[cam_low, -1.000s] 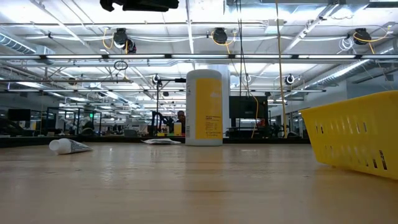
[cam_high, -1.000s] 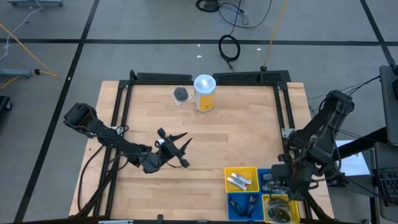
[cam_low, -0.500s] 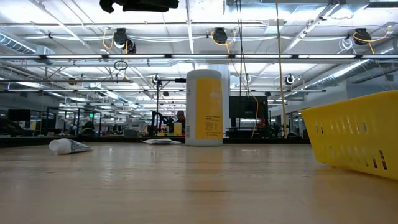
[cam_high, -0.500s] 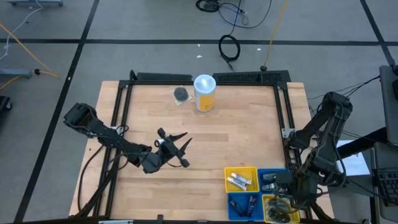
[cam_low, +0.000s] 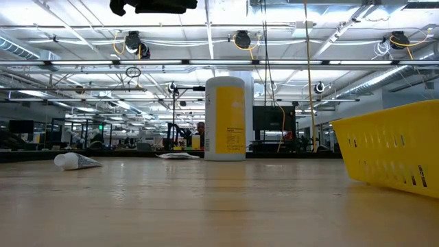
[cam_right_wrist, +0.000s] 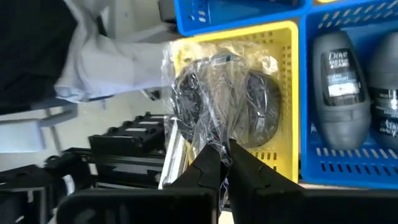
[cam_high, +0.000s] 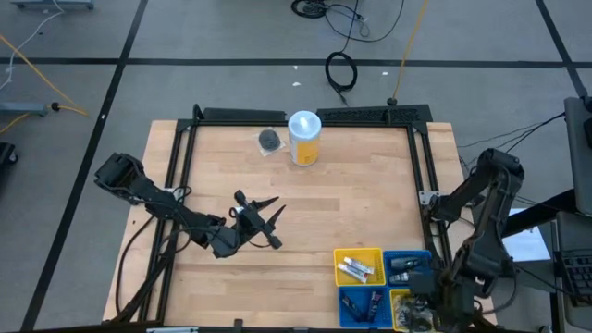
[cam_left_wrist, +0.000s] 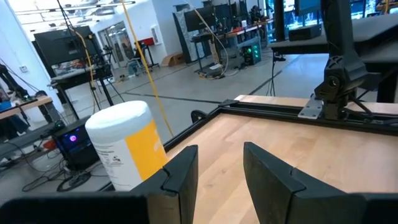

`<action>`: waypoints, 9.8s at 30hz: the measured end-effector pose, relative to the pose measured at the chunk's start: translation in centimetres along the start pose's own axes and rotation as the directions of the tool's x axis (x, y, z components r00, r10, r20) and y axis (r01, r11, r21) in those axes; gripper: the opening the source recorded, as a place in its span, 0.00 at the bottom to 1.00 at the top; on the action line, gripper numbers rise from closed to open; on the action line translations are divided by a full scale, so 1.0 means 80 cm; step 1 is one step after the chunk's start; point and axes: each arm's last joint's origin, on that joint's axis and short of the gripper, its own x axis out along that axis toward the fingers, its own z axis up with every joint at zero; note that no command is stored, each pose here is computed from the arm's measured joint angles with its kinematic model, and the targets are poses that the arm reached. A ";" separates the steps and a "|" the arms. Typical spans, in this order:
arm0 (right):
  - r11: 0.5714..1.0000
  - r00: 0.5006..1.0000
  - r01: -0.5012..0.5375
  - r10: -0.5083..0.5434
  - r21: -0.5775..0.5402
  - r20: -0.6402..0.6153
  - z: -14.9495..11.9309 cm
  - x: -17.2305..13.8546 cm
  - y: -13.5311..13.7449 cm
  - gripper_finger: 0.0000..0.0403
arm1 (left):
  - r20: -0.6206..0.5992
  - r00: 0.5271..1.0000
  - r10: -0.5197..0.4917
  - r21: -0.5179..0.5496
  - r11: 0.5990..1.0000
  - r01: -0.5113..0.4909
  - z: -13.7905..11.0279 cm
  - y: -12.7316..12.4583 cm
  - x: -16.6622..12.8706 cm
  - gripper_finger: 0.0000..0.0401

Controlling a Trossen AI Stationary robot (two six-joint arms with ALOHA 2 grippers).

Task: Pick & Place Travel size toiletries
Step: Put the hairbrush into the bottom yellow basket

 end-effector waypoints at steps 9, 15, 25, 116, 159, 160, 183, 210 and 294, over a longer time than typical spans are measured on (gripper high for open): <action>0.981 0.981 0.193 -0.193 -0.016 -0.033 0.004 0.032 0.007 0.00 | 0.000 1.000 0.000 -0.004 1.000 0.000 0.000 0.000 0.000 0.32; 0.968 0.967 0.251 -0.251 -0.017 -0.051 0.002 0.035 0.002 0.00 | 0.000 1.000 0.000 -0.004 1.000 0.000 0.000 0.000 0.000 0.32; 0.961 0.960 0.275 -0.276 -0.030 -0.042 0.002 0.033 -0.001 0.06 | -0.003 1.000 0.000 0.000 1.000 0.000 -0.001 0.000 0.000 0.32; 0.896 0.850 0.339 -0.161 -0.288 0.501 0.093 -0.012 -0.068 0.08 | -0.671 0.741 0.025 0.004 1.000 -0.030 -0.105 0.169 0.157 0.32; 0.842 0.821 0.424 -0.202 -0.334 0.533 0.126 -0.023 -0.090 0.09 | -0.801 0.594 0.069 0.052 0.998 -0.046 -0.190 0.264 0.222 0.61; 0.842 0.821 0.424 -0.202 -0.334 0.533 0.126 -0.023 -0.090 0.09 | -0.804 0.591 0.070 0.055 0.998 -0.043 -0.195 0.263 0.224 0.61; 0.834 0.822 0.431 -0.204 -0.346 0.532 0.126 -0.023 -0.091 0.08 | -0.813 0.556 0.171 0.152 0.985 -0.079 -0.218 0.270 0.230 0.03; 0.792 0.813 0.452 -0.175 -0.411 0.556 0.129 -0.024 -0.087 0.08 | -0.609 0.745 -0.273 -0.140 0.961 0.237 -0.032 0.196 0.104 0.00; 0.645 0.546 0.713 -0.266 -0.275 0.794 0.174 -0.049 -0.100 0.21 | -0.126 0.690 -0.713 -0.267 0.694 0.668 -0.003 -0.022 0.092 0.00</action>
